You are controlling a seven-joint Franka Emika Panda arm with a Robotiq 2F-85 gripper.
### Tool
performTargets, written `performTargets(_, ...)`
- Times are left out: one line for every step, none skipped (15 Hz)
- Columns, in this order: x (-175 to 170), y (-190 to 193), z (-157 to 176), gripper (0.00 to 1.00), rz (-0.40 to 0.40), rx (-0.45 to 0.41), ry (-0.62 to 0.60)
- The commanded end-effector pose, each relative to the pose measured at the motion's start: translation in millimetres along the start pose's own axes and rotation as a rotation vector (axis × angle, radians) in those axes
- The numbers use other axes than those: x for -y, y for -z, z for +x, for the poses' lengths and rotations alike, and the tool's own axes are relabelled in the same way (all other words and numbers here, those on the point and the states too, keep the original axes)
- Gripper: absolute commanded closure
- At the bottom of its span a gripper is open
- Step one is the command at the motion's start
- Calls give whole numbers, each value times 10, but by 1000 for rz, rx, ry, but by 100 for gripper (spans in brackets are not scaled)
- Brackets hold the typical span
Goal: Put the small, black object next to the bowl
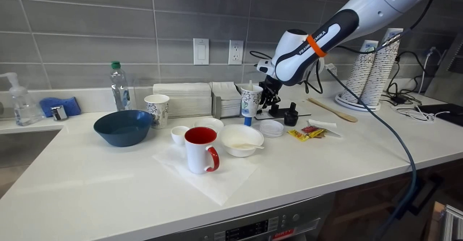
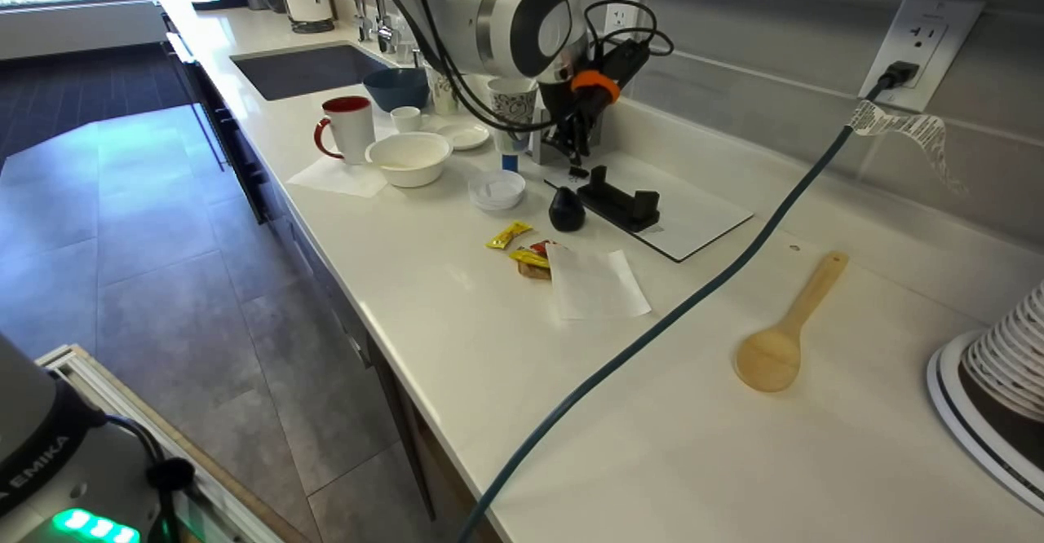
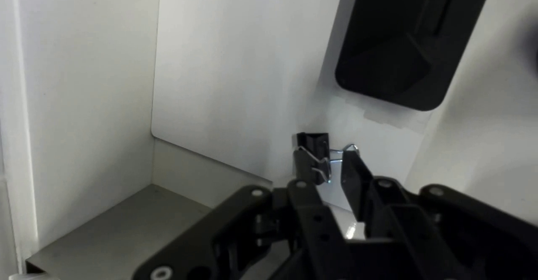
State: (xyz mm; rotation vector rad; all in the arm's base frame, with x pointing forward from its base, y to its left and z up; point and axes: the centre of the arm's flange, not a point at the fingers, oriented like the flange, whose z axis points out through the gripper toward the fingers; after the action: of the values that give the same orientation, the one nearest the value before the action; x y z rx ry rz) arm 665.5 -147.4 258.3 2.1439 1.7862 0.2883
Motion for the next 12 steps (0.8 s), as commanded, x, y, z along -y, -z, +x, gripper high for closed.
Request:
performTargets(-160, -20, -94, 76, 23, -15, 21)
performTargets(-168, -26, -97, 76, 22, -21, 28)
performTargets(-175, -39, -90, 79, 20, -36, 38)
performTargets(-171, -63, -84, 78, 25, -37, 47)
performTargets(-163, -98, -78, 79, 33, -36, 55)
performTargets(-153, -132, -76, 78, 41, -35, 62)
performTargets(-142, -162, -76, 77, 50, -33, 65)
performTargets(-129, -181, -78, 75, 61, -33, 69)
performTargets(-122, -198, -79, 75, 63, -32, 72)
performTargets(-123, -207, -83, 74, 60, -32, 75)
performTargets(-128, -215, -87, 77, 50, -37, 80)
performTargets(-138, -225, -86, 81, 31, -44, 85)
